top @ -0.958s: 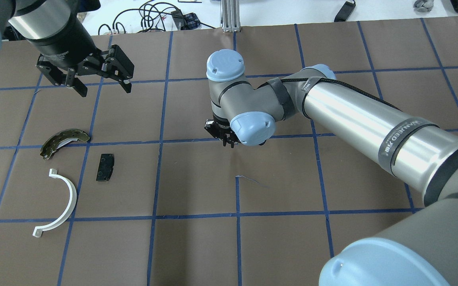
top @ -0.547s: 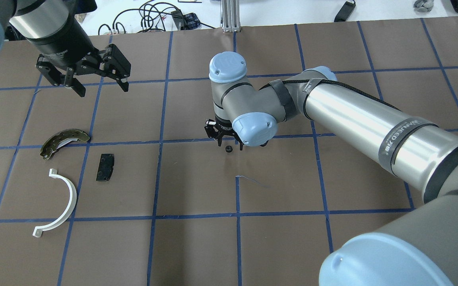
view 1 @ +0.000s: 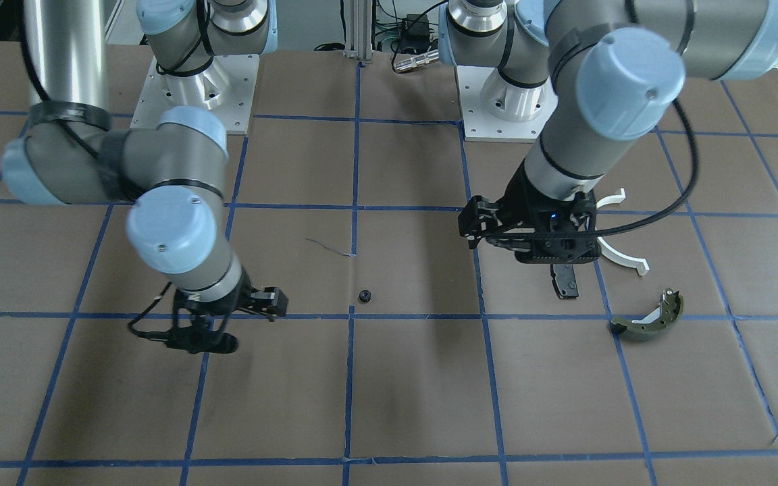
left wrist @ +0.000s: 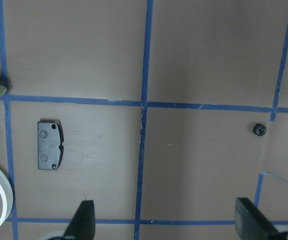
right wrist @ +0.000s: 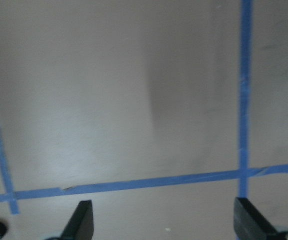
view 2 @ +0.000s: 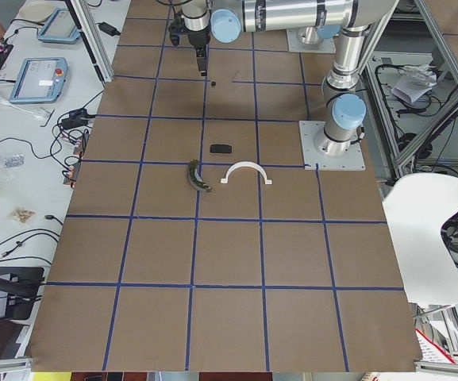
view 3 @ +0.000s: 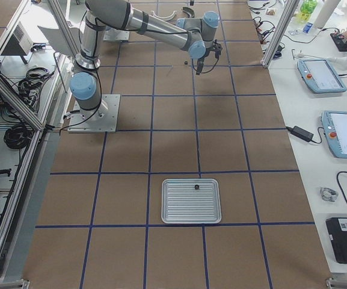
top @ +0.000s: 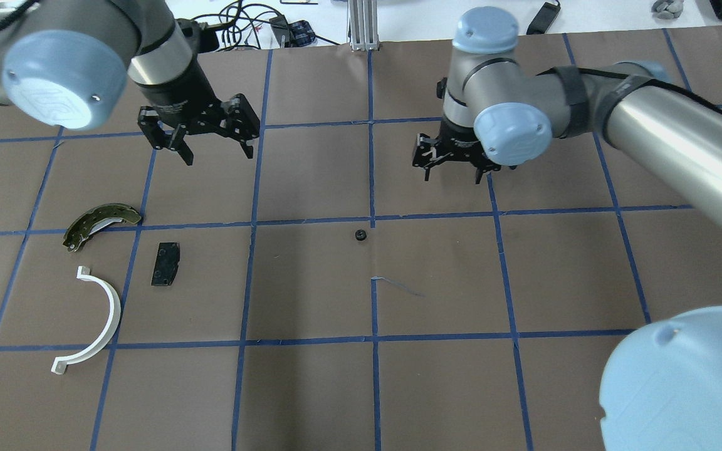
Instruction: Place bearing gear from tray to pile
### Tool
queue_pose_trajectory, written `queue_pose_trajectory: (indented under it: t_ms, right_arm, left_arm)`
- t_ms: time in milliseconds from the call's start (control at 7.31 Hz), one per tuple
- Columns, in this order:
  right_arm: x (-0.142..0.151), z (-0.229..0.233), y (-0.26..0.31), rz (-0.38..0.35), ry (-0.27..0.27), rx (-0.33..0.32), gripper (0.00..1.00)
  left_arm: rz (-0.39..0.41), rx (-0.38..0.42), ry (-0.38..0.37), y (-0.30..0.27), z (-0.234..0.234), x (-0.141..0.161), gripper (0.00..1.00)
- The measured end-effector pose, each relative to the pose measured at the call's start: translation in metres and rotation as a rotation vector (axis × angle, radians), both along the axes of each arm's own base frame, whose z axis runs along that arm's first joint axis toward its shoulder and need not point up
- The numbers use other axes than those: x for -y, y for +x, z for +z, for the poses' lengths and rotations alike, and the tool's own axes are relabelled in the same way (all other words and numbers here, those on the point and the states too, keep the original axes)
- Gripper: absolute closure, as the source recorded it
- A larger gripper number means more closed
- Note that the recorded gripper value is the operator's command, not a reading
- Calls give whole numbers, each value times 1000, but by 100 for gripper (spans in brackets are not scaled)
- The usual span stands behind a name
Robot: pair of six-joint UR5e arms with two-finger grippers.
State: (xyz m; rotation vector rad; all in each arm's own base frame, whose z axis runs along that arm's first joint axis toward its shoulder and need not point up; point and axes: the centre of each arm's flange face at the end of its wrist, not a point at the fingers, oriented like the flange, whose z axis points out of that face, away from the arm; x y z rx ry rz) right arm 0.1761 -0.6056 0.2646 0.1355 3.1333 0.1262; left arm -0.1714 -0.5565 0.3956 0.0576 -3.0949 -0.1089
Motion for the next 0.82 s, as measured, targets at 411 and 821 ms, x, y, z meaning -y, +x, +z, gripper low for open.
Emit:
queue_pose_trajectory:
  t_ms: [411, 821]
  right_arm:
    - [14, 25, -174, 89, 8, -68, 0]
    - [-6, 38, -323, 215, 17, -66, 0]
  left_arm:
    - [25, 16, -15, -89, -86, -4, 0]
    - [18, 16, -29, -147, -162, -18, 0]
